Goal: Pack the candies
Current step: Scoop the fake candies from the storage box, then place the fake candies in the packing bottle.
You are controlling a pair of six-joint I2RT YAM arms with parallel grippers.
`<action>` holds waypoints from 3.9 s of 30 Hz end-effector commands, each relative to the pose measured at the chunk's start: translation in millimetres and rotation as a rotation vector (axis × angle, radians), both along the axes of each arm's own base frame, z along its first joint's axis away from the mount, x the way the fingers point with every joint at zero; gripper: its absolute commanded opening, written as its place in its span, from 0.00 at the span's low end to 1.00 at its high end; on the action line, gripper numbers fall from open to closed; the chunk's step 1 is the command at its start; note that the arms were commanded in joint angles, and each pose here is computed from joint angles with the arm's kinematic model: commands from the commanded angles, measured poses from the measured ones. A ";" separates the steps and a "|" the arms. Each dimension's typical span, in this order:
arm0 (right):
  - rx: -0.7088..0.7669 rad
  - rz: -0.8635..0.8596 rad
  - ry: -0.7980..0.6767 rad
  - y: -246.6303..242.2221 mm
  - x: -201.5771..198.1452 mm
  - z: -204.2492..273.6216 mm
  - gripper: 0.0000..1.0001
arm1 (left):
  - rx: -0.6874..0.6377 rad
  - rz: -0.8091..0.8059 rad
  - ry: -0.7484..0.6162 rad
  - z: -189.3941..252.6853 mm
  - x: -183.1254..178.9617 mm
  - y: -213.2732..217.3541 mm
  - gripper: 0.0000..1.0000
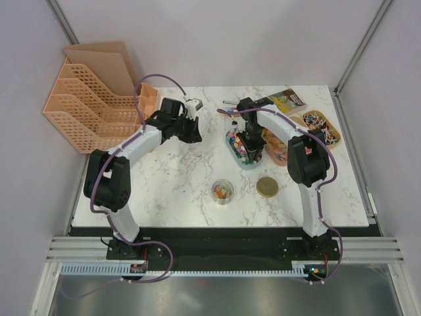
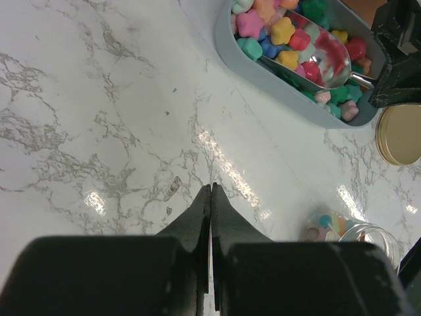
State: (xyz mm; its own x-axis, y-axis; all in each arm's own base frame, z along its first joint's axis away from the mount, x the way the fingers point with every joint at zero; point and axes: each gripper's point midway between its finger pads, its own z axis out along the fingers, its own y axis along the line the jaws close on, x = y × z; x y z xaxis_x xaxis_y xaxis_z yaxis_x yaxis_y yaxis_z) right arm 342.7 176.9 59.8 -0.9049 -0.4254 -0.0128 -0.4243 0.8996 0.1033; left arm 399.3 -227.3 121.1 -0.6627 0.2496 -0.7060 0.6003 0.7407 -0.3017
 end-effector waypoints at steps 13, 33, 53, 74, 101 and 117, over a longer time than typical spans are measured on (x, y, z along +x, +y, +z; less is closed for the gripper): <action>0.048 -0.143 -0.158 13.8 24.6 -7.4 0.00 | 0.032 -0.007 -0.062 7.5 -1.8 10.1 0.02; 0.064 -0.140 -0.401 -8.2 24.6 -9.2 0.00 | 0.012 -0.016 -0.047 2.8 8.5 2.0 0.02; 0.139 0.008 -0.681 -18.2 11.2 19.0 0.00 | -0.014 -0.029 -0.073 16.3 25.5 -8.4 0.02; 0.133 0.861 -0.618 -70.6 -127.7 106.1 0.00 | 0.151 0.119 -0.241 54.7 -5.0 64.3 0.39; -0.302 1.254 -0.353 -43.4 -124.6 103.5 0.00 | 0.168 0.256 -0.295 50.3 -40.4 105.1 1.00; -0.471 1.270 -0.201 -31.8 -127.4 104.7 0.00 | 0.077 0.278 -0.329 70.5 -47.3 102.9 1.00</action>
State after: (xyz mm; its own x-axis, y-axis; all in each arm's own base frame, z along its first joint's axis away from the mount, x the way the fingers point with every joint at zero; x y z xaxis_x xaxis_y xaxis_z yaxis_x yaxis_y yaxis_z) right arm 215.4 153.8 151.8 0.1403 -0.9658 0.2182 -0.9476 -0.1949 -0.2532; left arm 349.7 -119.3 173.4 -0.5022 0.2044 -0.8403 0.4251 0.9045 -0.0340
